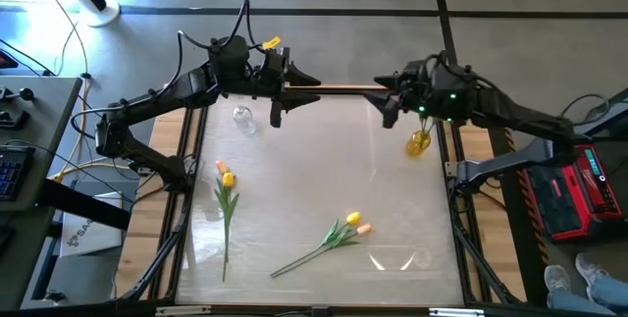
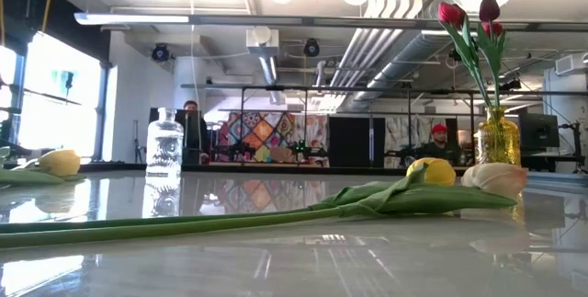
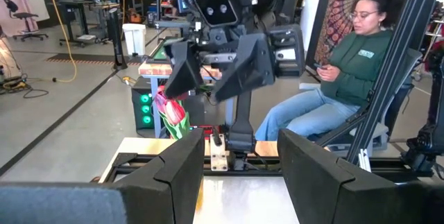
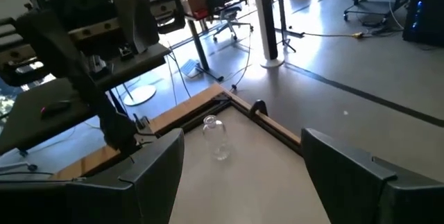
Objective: Sort flowers into vase by color
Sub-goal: Put the bottom light pink tulip into the transparent vase
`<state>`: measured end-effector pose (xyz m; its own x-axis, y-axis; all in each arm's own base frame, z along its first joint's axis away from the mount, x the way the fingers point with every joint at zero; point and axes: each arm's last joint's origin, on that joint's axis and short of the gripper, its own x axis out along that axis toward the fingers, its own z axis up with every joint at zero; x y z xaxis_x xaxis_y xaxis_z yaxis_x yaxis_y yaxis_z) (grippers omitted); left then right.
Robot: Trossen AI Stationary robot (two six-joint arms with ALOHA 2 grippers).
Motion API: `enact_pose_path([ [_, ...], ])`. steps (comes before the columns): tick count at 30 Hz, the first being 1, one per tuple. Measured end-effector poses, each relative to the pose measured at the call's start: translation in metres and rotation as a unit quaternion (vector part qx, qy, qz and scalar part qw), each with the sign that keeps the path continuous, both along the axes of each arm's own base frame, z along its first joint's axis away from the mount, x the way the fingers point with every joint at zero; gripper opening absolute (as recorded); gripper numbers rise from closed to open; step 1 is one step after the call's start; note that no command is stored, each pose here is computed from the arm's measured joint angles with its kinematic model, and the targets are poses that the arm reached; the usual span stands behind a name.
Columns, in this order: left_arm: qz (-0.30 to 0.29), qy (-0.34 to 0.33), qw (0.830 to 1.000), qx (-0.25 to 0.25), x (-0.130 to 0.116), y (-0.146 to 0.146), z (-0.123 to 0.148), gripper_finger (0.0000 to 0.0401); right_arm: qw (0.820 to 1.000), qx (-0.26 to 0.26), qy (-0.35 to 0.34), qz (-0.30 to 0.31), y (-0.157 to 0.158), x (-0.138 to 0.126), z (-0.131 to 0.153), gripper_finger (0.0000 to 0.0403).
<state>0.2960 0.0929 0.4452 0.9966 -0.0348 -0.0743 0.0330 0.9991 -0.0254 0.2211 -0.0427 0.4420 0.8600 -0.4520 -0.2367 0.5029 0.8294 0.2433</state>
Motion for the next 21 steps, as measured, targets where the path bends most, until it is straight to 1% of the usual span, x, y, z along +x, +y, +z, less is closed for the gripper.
enact_pose_path([
  [10, 0.000, 0.000, 1.000, 0.000, 0.000, 0.000, 0.000, 0.0172, 0.999, 0.001, 0.034, 0.013, -0.003, 0.030, -0.017, 0.0279],
  [13, 0.000, 0.000, 1.000, 0.000, 0.000, 0.000, 0.000, 0.0172, 1.000, -0.009, 0.028, 0.010, 0.000, 0.031, -0.016, 0.0279],
  [21, 0.000, 0.000, 1.000, 0.000, 0.000, 0.000, 0.000, 0.0172, 0.999, -0.036, 0.008, 0.017, 0.005, 0.022, -0.005, 0.0279],
])
